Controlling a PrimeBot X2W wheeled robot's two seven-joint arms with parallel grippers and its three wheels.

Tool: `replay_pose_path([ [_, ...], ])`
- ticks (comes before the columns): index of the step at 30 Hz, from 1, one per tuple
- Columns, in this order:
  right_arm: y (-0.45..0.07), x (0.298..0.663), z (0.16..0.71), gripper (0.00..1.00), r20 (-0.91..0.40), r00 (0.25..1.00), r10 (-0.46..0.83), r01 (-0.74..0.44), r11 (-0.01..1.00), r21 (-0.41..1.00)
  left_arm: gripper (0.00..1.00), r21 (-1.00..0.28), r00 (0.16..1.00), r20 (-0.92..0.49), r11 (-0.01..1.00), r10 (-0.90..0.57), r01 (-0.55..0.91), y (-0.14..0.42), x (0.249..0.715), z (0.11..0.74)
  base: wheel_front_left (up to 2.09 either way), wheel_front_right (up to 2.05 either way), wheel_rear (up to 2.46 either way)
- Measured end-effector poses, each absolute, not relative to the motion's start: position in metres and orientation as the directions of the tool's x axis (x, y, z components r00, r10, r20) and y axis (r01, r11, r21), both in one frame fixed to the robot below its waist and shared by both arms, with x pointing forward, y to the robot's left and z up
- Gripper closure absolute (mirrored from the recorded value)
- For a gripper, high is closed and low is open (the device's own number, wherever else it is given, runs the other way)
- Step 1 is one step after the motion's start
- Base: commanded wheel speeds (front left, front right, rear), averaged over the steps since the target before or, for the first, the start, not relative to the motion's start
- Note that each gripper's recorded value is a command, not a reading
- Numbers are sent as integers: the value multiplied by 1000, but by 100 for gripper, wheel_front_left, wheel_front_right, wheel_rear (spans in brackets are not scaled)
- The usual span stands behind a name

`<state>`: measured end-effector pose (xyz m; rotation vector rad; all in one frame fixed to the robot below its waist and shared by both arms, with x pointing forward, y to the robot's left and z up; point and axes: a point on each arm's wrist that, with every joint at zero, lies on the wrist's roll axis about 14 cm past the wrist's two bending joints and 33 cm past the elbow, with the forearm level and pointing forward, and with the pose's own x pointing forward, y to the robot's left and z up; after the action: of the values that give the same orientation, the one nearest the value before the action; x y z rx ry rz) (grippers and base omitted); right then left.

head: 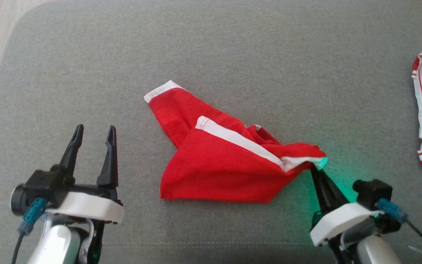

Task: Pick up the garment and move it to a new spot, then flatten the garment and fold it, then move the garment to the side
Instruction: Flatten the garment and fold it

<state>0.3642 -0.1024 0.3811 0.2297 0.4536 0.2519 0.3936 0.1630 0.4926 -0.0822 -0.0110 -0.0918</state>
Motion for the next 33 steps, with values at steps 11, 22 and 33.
replay_pose_path([
  [11, -152, 390, 426, 100, -366, 908, 204, -189, 979, 78, 0, -90, 994, 21, 990, -111, 112, 156, 397, 493, 0, 0, 0],
  [22, -213, 387, 438, 100, -557, 828, 62, -131, 988, -86, 0, -99, 995, 18, 990, -101, 102, 157, 400, 490, 0, 0, 0],
  [33, -212, 397, 383, 86, -687, 724, 65, -127, 991, -40, 0, -109, 994, -7, 988, -110, 108, 155, 409, 478, 0, 0, 0],
])
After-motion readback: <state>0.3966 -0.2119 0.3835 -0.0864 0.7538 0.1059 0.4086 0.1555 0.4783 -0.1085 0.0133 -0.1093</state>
